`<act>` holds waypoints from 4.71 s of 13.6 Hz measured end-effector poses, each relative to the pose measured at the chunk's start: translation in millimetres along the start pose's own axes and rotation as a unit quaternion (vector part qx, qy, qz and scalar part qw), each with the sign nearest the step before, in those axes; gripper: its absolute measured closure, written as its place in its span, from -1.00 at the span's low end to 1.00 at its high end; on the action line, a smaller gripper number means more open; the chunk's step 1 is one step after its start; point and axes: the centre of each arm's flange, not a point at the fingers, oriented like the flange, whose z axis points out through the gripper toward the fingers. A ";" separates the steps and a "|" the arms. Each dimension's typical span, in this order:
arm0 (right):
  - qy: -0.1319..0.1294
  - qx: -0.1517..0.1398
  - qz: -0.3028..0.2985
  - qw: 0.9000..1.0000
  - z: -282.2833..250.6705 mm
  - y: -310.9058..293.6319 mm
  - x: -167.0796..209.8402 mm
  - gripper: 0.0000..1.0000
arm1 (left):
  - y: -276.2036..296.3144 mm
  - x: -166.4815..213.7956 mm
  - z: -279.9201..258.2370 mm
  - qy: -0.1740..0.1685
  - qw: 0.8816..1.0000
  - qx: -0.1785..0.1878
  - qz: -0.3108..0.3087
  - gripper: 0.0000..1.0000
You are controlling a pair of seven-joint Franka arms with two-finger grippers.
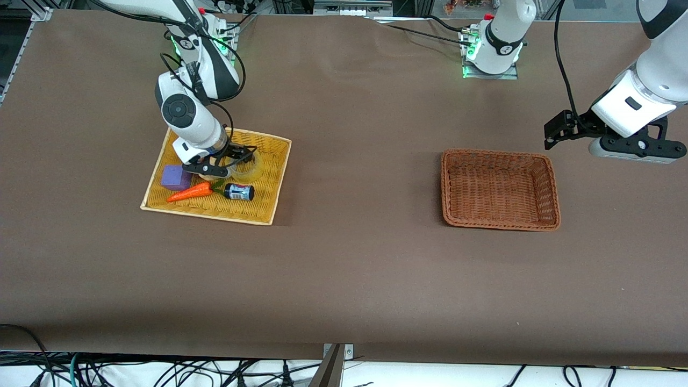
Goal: Transfer tape with both arms
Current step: 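Close the right gripper on the rim of the clear tape roll, then lift the tape roll with the right gripper toward the brown basket, then lower the tape roll onto the table between the two baskets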
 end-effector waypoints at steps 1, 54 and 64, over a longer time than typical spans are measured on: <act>0.001 0.001 -0.001 1.000 2.7 1.0 -1.9 -1.00 | -0.1 0.0 0.0 0.000 1.000 0.000 0.000 -1.00; 0.017 0.003 0.049 0.999 -8.4 -337.2 -61.1 0.56 | -16.7 -0.1 0.0 -0.001 1.000 0.000 -0.015 -1.00; 0.018 0.021 0.050 0.998 11.1 -344.0 -55.3 -0.37 | -17.9 -0.1 0.2 -0.001 1.000 0.000 -0.016 -1.00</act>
